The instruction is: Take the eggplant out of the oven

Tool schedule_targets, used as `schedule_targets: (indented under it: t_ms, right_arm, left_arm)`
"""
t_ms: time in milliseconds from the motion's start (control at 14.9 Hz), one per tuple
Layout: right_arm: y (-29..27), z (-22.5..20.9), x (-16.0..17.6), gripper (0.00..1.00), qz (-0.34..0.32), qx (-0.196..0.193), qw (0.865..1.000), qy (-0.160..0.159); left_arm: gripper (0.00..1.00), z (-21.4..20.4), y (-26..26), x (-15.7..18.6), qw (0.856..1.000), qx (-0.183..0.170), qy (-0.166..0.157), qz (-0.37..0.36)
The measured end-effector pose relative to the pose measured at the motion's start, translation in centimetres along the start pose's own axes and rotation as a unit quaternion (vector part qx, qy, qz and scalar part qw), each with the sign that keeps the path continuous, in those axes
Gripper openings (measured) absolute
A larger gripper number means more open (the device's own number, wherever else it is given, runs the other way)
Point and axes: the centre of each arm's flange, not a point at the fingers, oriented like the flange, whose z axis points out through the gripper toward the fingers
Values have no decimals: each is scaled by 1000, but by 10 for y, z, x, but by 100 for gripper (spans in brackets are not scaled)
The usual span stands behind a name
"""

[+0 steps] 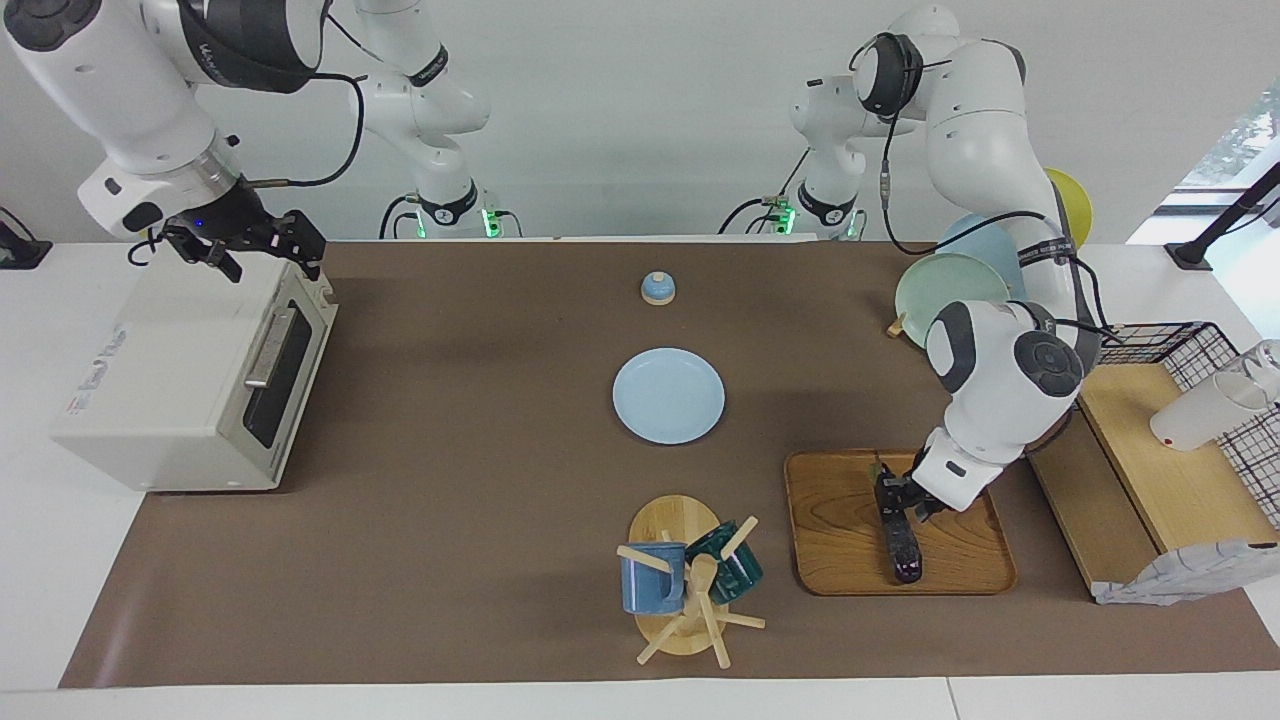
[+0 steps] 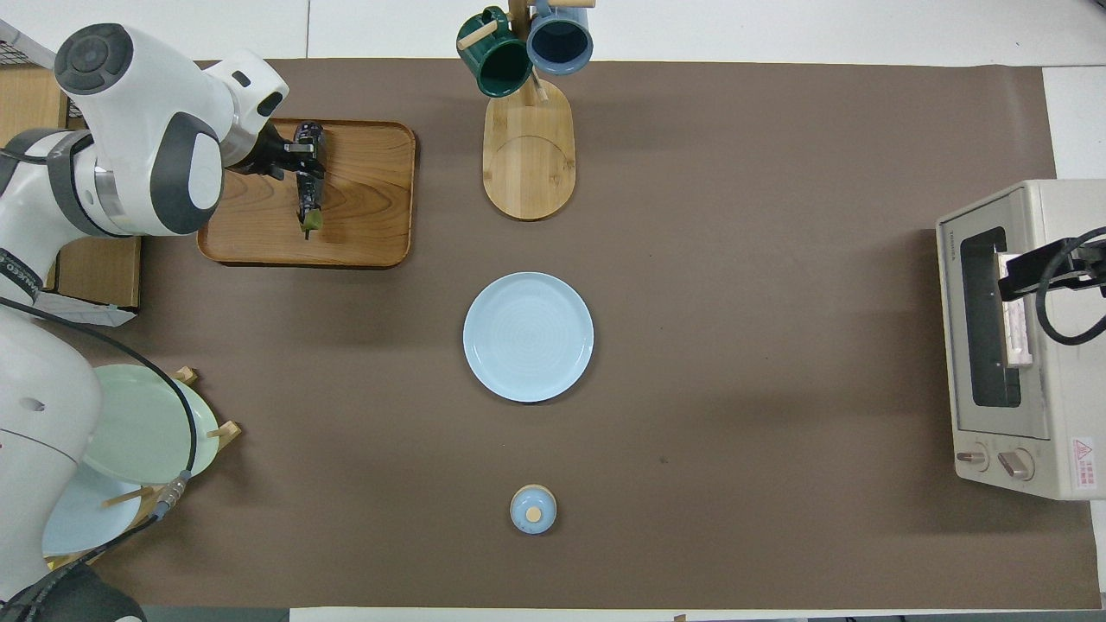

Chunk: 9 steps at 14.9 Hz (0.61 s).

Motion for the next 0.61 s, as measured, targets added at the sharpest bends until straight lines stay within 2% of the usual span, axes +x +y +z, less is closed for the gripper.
schedule_targets:
  t_ms: [202,403,605]
  right_arm:
    - [0,-3,2,100,0,-1,1000,12]
    - [0,-4,4,100,0,-2,1000,19]
    - [0,-4,4,100,0,-2,1000,19]
  left_arm:
    - [99,-32,-9,0,1000,-3,11,-14]
    - [100,-90,-10,-8,999,-3,19,-45]
    - [100,-146,-6,-26,999,1,8,-50]
